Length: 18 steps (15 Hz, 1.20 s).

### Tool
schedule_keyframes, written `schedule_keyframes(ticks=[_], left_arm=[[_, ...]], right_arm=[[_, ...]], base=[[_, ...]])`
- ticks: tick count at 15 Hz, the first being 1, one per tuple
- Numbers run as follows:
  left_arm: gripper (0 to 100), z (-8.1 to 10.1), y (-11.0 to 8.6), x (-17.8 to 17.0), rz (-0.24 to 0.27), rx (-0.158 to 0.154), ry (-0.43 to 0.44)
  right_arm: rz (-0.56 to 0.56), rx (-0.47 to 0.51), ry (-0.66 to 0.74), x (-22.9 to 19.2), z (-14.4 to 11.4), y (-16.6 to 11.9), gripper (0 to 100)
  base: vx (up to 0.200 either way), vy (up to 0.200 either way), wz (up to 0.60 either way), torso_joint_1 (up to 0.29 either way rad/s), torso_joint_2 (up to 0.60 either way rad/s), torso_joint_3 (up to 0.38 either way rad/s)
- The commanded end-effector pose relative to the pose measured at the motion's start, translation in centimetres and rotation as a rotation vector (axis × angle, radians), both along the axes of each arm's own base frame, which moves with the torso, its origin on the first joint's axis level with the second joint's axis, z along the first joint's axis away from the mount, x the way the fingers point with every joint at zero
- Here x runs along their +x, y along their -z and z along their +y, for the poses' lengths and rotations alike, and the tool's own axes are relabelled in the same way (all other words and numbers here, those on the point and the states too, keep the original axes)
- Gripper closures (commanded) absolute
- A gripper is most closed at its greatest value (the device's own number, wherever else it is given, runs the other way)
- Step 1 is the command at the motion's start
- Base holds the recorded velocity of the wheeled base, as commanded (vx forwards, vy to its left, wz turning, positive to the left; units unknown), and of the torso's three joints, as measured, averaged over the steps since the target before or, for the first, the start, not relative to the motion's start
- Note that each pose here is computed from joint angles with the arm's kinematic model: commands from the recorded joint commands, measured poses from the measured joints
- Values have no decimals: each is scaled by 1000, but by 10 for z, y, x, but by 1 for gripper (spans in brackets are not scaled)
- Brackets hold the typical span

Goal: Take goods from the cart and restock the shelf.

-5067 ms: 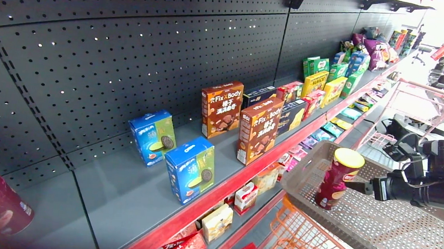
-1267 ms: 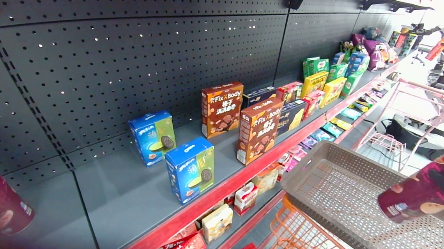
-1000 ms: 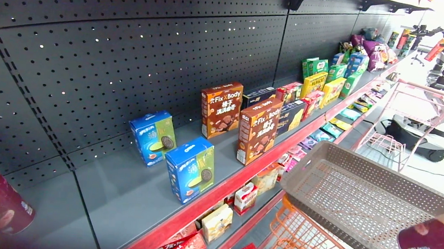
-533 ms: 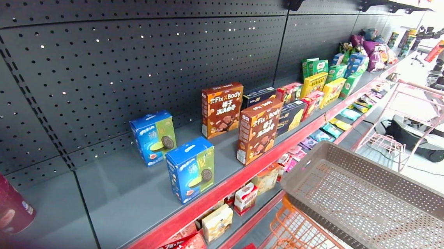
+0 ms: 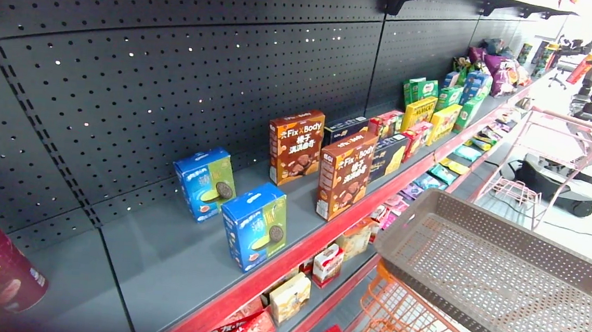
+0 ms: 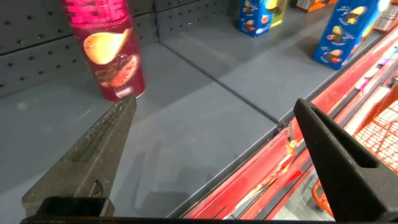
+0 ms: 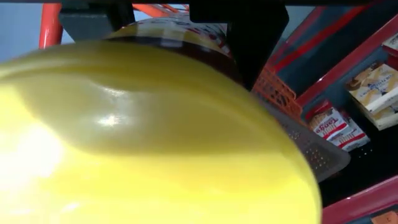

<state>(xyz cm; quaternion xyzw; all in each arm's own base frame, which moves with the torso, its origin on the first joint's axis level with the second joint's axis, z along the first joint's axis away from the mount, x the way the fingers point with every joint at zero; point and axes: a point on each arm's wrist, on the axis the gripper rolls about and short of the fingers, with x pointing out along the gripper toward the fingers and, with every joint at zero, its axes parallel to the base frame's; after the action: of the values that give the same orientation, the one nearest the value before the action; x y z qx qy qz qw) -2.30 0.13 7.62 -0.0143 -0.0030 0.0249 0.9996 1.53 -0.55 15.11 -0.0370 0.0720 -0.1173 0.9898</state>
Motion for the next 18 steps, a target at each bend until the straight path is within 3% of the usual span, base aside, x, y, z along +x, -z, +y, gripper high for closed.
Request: schedule_keyframes(ticks=[1,4,11,18], left_arm=[[0,0,0,0,1,-1,-1],[0,0,0,0,1,-1,-1],[0,0,0,0,1,-1,-1],[0,0,0,0,1,-1,-2]], right_arm=[[2,-8,-11,0,0,1,100],[-4,-11,-20,0,0,1,100],[-13,-12,-27,-2,0,2,100],[-10,-12,-34,-4,0,7,100]], base=[[0,0,600,7,-2,-2],[0,0,600,9,-1,2],[0,0,0,0,0,0],[0,0,600,5,2,4]])
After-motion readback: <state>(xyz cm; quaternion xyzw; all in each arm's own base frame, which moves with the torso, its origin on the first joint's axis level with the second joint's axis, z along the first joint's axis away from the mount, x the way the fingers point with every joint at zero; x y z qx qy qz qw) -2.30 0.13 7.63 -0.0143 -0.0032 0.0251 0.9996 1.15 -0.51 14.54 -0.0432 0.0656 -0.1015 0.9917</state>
